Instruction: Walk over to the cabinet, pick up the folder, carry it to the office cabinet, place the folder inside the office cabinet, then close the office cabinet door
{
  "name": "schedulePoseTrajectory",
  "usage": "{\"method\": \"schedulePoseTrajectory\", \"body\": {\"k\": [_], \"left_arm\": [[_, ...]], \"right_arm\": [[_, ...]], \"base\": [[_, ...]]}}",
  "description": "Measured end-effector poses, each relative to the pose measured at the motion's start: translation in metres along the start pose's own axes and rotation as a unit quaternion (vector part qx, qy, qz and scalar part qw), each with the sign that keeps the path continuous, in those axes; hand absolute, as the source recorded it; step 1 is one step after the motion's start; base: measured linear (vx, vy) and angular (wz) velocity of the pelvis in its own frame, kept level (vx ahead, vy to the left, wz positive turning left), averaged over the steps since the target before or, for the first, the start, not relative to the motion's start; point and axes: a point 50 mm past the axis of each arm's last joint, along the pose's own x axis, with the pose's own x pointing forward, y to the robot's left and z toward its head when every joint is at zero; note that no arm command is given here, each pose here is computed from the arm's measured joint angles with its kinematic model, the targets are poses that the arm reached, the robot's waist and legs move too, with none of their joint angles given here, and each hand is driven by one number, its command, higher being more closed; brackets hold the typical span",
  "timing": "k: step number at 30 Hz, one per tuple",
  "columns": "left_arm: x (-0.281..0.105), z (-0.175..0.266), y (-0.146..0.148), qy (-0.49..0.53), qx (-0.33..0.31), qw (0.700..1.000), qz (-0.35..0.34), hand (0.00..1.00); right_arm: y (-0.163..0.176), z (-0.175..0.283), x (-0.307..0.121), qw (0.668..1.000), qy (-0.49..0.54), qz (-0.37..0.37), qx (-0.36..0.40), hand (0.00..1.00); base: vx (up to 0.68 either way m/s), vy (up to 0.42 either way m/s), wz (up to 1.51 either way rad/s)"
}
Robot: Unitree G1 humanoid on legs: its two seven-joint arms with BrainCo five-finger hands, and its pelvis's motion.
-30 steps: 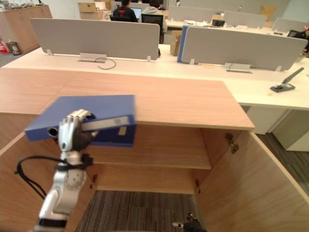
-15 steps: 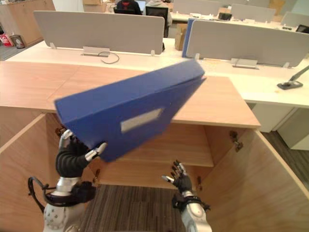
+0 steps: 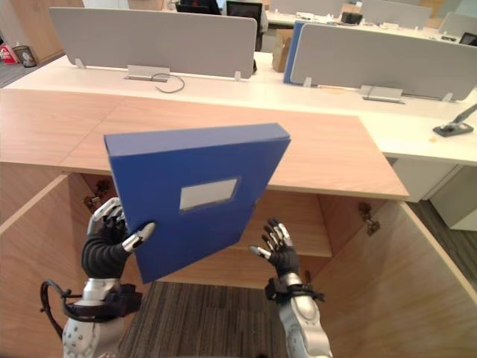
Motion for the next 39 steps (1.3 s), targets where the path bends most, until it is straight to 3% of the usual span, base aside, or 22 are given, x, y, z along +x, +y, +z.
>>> {"method": "schedulePoseTrajectory", "body": {"k": [10,15,22,27,30,39], "left_arm": [[-0.001,0.002,0.009,0.000,0.013,1.000,0.021,1.00],[-0.002,0.004,0.017,-0.002,0.030,0.999,0.033,1.00],[-0.001,0.004,0.016,-0.001,0.021,1.000,0.019,1.00],[-0.001,0.004,0.018,0.001,-0.012,1.000,0.012,1.00],[0.000,-0.001,0.014,0.010,-0.081,0.997,-0.016,1.00],[-0.005,-0.016,0.024,0.056,-0.149,0.987,0.007,1.00]], "right_arm": [[0.007,0.022,0.002,0.997,-0.049,0.027,0.057,0.00],[0.027,0.073,0.020,0.981,-0.136,0.128,0.057,0.00],[0.060,0.085,0.030,0.958,-0.138,0.236,0.082,0.00],[0.067,0.085,0.035,0.955,-0.126,0.262,0.058,0.00],[0.059,0.060,0.048,0.967,-0.070,0.240,0.043,0.00],[0.064,0.047,0.069,0.972,-0.037,0.233,0.013,0.00]], "base": [[0.00,0.000,0.00],[0.00,0.000,0.00],[0.01,0.022,0.00],[0.00,0.000,0.00],[0.00,0.000,0.00],[0.00,0.000,0.00]]}}
